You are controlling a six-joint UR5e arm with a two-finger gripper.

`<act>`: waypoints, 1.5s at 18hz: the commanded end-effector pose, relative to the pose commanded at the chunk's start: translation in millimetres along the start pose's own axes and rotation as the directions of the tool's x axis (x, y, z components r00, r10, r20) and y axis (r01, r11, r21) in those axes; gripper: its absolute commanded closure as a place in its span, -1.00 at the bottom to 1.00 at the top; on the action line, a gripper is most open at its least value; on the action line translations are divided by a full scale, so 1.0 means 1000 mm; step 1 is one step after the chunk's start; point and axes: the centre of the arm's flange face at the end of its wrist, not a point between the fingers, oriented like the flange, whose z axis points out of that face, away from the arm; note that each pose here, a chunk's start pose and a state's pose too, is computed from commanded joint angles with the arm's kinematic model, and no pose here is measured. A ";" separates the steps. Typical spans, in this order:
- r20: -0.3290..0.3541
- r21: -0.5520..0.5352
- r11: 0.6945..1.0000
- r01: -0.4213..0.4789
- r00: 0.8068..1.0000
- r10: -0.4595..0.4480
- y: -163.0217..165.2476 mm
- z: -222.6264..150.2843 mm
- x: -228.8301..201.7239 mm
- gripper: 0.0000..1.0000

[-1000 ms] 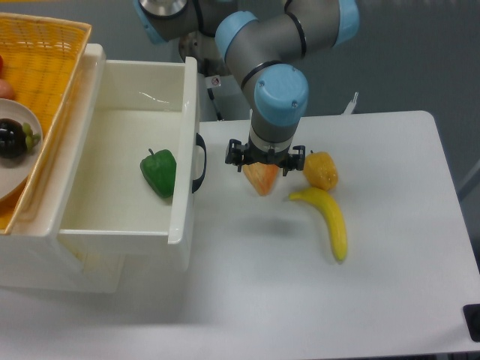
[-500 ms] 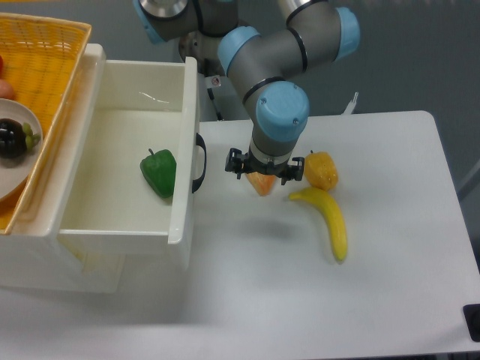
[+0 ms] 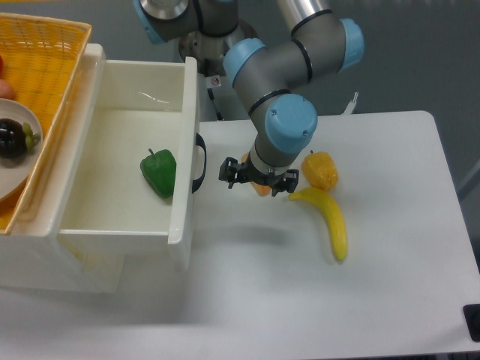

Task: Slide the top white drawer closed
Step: 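Lower the gripper and move it against the drawer's front panel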

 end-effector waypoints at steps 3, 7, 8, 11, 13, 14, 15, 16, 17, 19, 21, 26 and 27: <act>0.002 -0.009 1.000 -0.004 1.000 0.004 -0.002 0.004 0.000 -1.00; 0.001 -0.018 1.000 -0.005 1.000 0.005 -0.003 0.008 0.001 -1.00; -0.001 -0.021 1.000 -0.005 1.000 0.005 -0.002 0.009 0.001 -1.00; -0.006 -0.029 1.000 -0.007 1.000 0.006 -0.001 0.014 0.003 -1.00; -0.003 -0.031 0.999 -0.026 1.000 0.026 -0.003 0.015 0.008 -1.00; -0.006 -0.033 0.999 -0.032 0.999 0.032 -0.003 0.016 0.009 -1.00; -0.006 -0.033 0.999 -0.032 0.999 0.032 -0.003 0.017 0.010 -1.00; -0.007 -0.035 0.999 -0.032 0.999 0.032 -0.003 0.017 0.010 -1.00; -0.009 -0.036 0.999 -0.035 0.999 0.034 -0.004 0.018 0.012 -1.00; -0.009 -0.044 0.998 -0.049 0.999 0.048 -0.007 0.023 0.020 -1.00; -0.013 -0.049 0.997 -0.051 0.999 0.050 -0.008 0.026 0.019 -1.00; -0.014 -0.051 0.997 -0.054 0.998 0.053 -0.008 0.027 0.020 -1.00; -0.012 -0.048 0.997 -0.054 0.998 0.054 -0.008 0.025 0.020 -1.00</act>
